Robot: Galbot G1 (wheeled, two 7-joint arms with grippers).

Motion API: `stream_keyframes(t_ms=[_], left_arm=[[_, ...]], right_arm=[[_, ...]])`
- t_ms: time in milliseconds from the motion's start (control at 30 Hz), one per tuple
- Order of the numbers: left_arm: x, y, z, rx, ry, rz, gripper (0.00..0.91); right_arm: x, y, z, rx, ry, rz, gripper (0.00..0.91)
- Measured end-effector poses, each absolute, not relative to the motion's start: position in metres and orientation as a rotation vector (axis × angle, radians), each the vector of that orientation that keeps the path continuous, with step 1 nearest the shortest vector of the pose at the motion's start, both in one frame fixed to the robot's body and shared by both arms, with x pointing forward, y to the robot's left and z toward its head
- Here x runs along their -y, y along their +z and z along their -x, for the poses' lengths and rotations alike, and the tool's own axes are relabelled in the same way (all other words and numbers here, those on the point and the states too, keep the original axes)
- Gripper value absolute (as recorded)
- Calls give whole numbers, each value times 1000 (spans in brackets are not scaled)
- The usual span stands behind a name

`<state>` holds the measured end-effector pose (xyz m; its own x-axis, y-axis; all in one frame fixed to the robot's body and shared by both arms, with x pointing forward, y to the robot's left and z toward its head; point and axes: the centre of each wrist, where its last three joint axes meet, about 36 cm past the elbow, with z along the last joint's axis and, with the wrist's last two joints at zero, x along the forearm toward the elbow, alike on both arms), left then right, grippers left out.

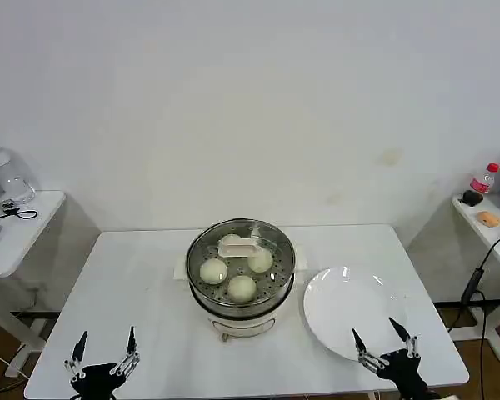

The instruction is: Take steamed baozi put them in steamer then cover it.

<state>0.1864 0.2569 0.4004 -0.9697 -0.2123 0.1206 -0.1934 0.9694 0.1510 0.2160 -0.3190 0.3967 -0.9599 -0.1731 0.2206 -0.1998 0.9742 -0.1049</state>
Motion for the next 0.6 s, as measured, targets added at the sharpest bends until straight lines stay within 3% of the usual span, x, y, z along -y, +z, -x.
stream_keyframes(t_ms=[600], left_arm=[[-257,393,-176,2942,-145,-340,907]], right_arm=[[305,400,-214,2899,161,-313,907]])
